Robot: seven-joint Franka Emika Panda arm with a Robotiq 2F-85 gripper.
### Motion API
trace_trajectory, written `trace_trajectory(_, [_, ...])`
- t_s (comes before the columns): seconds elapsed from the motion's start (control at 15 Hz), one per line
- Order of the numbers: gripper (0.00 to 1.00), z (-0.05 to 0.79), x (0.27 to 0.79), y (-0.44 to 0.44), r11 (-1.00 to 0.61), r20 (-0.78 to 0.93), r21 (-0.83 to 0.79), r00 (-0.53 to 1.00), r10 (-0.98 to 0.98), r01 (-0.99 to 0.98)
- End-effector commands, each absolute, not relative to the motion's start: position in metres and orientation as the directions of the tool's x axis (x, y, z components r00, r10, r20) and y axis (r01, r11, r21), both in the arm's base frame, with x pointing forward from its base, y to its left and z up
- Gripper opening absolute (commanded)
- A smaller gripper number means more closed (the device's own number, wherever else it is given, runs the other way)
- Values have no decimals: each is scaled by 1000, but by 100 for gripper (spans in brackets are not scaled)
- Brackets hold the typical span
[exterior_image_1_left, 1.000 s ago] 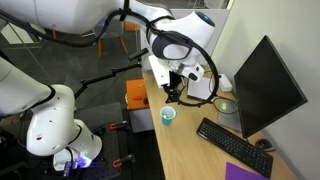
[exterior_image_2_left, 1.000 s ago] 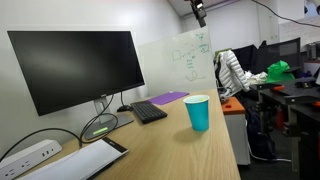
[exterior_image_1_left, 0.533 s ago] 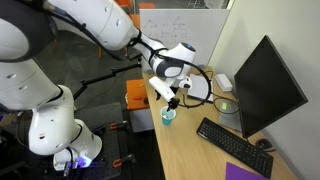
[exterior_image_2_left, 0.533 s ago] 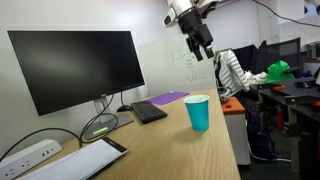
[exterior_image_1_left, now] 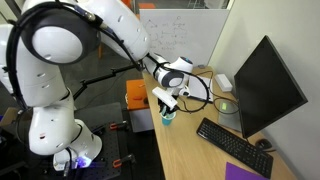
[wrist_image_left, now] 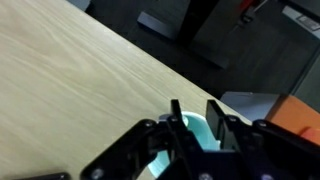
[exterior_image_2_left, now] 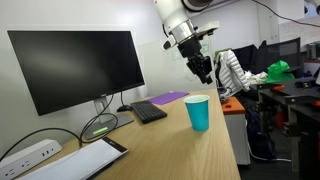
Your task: Remove the marker from the cup and put it on the table
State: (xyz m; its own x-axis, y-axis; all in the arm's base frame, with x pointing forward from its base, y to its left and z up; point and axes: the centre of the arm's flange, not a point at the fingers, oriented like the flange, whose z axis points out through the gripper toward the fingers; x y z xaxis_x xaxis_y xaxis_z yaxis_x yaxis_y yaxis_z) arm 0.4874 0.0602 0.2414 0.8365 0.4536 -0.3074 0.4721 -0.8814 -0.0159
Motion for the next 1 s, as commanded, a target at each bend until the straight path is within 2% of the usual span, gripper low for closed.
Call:
trace_trajectory(0.0, [20, 231, 505, 67, -868, -316, 4, 824, 470, 496])
trace_trajectory(0.07, [17, 228, 509, 69, -866, -320, 4, 821, 473, 500])
trace_trajectory(0.33, [28, 216, 524, 76, -863, -331, 15, 817, 473, 505])
trace_trajectory(0.53, [29, 206, 533, 81, -860, -344, 13, 810, 475, 510])
trace_trajectory(0.87, [50, 187, 541, 92, -862, -371, 6, 802, 469, 507])
trace_trajectory(0.93, [48, 185, 541, 93, -864, -375, 7, 802, 465, 504])
